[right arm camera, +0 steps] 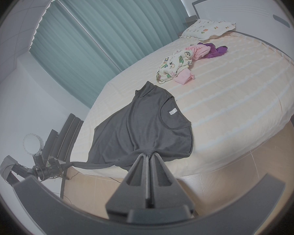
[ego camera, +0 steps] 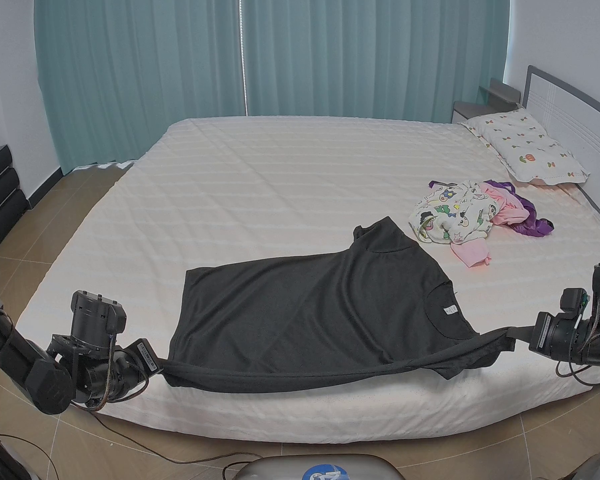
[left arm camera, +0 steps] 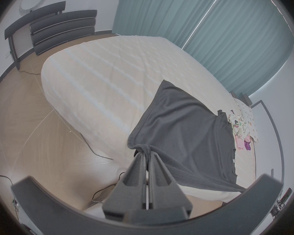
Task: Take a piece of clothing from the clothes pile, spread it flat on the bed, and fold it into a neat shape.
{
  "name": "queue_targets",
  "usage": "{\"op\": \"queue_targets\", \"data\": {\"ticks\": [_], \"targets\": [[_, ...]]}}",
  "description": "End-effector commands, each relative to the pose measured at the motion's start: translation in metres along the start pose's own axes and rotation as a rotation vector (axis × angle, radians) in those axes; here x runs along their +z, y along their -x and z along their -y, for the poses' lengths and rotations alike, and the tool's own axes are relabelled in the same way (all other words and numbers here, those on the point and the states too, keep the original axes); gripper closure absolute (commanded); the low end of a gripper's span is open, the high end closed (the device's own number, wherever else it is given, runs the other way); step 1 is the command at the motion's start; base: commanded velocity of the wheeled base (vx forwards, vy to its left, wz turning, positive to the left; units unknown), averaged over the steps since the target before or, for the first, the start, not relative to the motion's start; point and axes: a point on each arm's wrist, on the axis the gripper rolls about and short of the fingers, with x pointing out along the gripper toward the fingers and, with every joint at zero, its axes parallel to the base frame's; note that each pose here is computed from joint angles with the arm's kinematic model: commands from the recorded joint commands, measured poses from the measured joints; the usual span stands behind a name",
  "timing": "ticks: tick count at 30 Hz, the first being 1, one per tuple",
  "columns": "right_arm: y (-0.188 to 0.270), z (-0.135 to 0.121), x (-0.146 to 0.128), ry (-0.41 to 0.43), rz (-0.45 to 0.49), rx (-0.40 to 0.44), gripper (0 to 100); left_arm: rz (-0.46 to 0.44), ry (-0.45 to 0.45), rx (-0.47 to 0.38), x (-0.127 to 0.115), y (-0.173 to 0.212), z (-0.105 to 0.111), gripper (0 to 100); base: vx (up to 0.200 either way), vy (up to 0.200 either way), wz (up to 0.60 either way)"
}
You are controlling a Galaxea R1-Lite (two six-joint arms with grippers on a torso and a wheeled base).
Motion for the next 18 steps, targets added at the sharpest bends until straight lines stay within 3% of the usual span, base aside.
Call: {"op": "queue_targets", "data": {"ticks": [1,10,18], "targets": [[0.002,-0.001,-0.001,0.003,0.006,0.005,100,-0.002,0.005,0.005,-0.002,0.004,-0.004,100,0.000,0.000,0.00],[-0.004,-0.001,0.004,0.003,0.001,0.007,100,0.022,0.007,-0.023,0.005,0.000,0.005,100,0.000,0.000,0.00],[-0.041,0.001,0.022,-0.010,-0.037,0.001,100,0.057,0.029,-0.033,0.028,-0.032,0.026,100,0.000,0.000,0.00]]}}
